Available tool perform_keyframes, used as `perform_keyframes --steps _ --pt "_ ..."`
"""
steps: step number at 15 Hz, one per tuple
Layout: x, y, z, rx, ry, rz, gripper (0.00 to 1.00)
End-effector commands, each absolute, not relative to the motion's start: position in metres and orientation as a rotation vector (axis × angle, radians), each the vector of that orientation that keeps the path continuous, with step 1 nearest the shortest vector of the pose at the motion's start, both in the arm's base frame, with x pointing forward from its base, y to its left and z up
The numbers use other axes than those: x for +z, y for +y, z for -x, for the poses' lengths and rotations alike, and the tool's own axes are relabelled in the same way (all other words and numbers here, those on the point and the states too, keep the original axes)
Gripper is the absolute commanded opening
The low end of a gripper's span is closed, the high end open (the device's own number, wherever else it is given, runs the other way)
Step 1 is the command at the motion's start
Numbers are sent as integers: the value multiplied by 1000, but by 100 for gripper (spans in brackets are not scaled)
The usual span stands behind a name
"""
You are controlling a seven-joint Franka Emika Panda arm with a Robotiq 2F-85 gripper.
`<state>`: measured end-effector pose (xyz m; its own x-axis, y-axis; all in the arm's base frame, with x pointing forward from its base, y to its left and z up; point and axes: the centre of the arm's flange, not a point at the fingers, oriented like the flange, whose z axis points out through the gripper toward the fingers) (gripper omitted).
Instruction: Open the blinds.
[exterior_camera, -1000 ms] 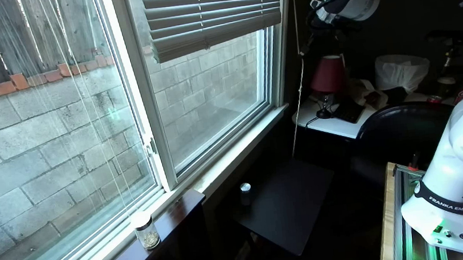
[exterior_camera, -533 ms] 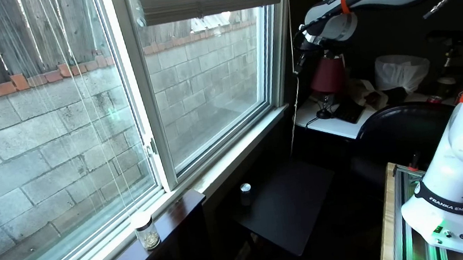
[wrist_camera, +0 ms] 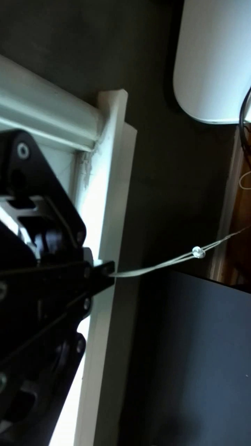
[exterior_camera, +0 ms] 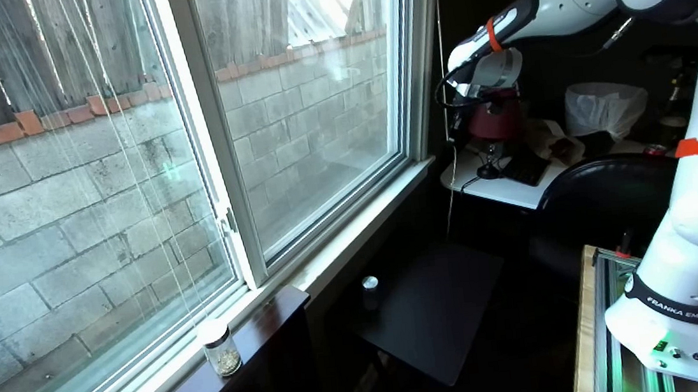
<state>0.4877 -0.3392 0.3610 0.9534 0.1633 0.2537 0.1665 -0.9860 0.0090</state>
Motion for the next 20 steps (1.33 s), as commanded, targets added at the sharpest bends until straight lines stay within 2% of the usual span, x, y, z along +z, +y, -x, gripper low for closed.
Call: perform_keyframes --steps 1,12,16,17,20 --pt "294 -356 -492 -204 -272 3057 0" --pt "215 -398 -488 -6 -180 3048 0" --pt "209 -407 -496 12 -161 3053 0" --pt "245 -399 -494 -89 -179 3072 0" --pt "253 -400 -500 -116 -186 3078 2"
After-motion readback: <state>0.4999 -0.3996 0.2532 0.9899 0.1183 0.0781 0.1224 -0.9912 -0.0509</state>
